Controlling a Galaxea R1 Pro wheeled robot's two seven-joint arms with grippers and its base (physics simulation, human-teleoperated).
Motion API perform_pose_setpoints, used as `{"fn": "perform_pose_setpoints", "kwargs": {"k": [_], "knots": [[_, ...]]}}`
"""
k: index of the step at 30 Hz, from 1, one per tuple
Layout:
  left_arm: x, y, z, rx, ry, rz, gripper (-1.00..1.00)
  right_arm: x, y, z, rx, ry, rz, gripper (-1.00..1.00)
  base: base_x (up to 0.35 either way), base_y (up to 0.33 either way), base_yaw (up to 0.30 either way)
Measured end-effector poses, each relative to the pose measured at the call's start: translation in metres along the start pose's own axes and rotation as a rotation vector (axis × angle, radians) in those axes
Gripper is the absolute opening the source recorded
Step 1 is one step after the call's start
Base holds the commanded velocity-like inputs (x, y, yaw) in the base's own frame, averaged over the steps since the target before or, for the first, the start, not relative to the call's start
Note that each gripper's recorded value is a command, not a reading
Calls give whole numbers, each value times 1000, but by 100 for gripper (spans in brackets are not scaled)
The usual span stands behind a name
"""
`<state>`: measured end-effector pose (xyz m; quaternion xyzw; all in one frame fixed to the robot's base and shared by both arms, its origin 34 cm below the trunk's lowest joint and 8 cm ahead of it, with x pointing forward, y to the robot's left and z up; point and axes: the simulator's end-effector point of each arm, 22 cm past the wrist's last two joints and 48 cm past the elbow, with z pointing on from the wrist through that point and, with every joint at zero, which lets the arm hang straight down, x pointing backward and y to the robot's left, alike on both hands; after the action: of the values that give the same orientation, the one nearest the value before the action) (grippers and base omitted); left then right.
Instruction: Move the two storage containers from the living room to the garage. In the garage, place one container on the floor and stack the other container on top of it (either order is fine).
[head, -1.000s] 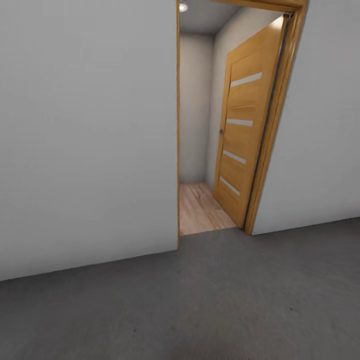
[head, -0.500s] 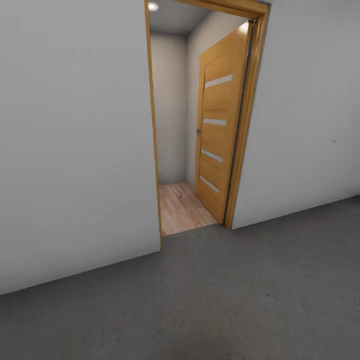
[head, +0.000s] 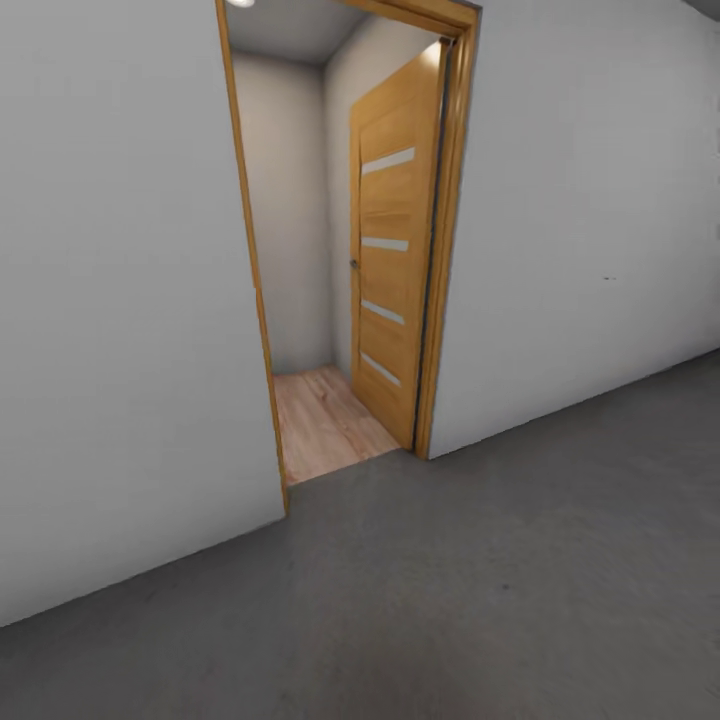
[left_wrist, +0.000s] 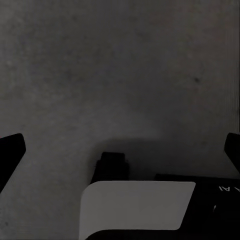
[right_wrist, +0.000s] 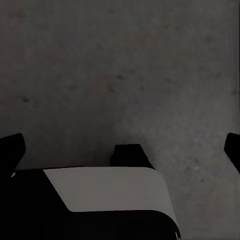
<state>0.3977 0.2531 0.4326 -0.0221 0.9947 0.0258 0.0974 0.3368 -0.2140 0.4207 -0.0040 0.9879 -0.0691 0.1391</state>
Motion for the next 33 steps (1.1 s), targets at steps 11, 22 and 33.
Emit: {"fn": "perform_pose_setpoints", "kwargs": {"k": [11,22,33], "knots": [[0,0,0,0,1,0,100,0,0,0,0,0,0,100,317,0,-15],[0,-1,0,1,1,1,100,0,0,0,0,-1,0,100,317,0,0],[0,-1,0,1,1,1,100,1,0,0,0,3,-1,100,317,0,-176]]}}
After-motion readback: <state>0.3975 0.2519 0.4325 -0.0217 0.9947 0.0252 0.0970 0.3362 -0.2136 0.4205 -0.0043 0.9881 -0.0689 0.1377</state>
